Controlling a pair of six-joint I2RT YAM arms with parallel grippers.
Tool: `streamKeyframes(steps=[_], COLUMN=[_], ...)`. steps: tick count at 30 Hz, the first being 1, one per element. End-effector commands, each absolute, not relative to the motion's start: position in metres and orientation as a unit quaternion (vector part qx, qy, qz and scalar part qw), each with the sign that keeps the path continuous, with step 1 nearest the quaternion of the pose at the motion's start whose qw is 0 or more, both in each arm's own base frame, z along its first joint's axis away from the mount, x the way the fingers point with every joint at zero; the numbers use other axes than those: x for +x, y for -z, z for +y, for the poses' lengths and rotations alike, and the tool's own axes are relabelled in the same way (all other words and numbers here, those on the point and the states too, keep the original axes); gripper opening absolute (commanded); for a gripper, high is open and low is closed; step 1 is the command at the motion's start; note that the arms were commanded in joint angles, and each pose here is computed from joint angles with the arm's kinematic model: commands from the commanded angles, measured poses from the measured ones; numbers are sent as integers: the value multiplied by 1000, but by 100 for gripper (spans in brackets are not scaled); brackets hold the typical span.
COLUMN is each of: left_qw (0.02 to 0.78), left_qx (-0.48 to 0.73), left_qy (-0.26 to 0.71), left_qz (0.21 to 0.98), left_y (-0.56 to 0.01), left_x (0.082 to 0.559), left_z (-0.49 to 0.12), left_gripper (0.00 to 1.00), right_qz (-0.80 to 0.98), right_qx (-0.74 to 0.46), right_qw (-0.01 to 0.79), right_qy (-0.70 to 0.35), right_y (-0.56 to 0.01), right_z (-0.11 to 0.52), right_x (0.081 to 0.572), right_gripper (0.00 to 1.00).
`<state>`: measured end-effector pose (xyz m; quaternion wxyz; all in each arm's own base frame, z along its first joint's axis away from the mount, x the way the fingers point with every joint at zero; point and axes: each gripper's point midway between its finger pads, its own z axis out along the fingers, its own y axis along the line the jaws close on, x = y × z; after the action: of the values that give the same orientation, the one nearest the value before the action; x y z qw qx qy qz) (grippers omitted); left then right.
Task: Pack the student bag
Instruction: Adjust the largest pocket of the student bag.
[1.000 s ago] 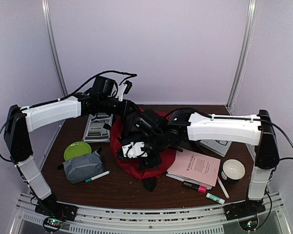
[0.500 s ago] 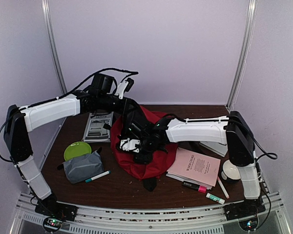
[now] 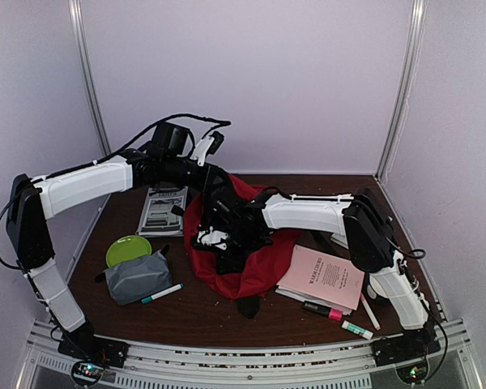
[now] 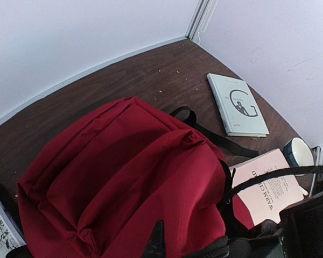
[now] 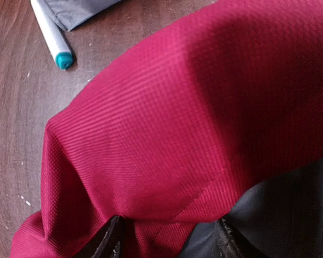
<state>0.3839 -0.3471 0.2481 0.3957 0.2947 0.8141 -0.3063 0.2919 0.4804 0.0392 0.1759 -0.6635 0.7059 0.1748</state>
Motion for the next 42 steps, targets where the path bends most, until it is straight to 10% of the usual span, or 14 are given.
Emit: streamKeyframes(steps=[1,8,26,42], left_qw=[434,433,433,559], left_qx=[304,298,268,259], left_qy=[313,297,239,184], left_qz=[789,797,827,766], left_y=[-280,-268,-225,-322], left_x=[384,389,412,464], left_z=[-345,-341,-330,-336], left_gripper=[0,0,0,0], right_qz=[695,661,691,701], right_qx=[-673,-686,-662,-637], right_qw=[137,153,285,294], right_qy=[-212,-262,-62,-129], right_y=[-37,-90,-145,-198], right_z=[480,477,470,465], right_x=[270,248,184,168], right_gripper=[45,0,0,13])
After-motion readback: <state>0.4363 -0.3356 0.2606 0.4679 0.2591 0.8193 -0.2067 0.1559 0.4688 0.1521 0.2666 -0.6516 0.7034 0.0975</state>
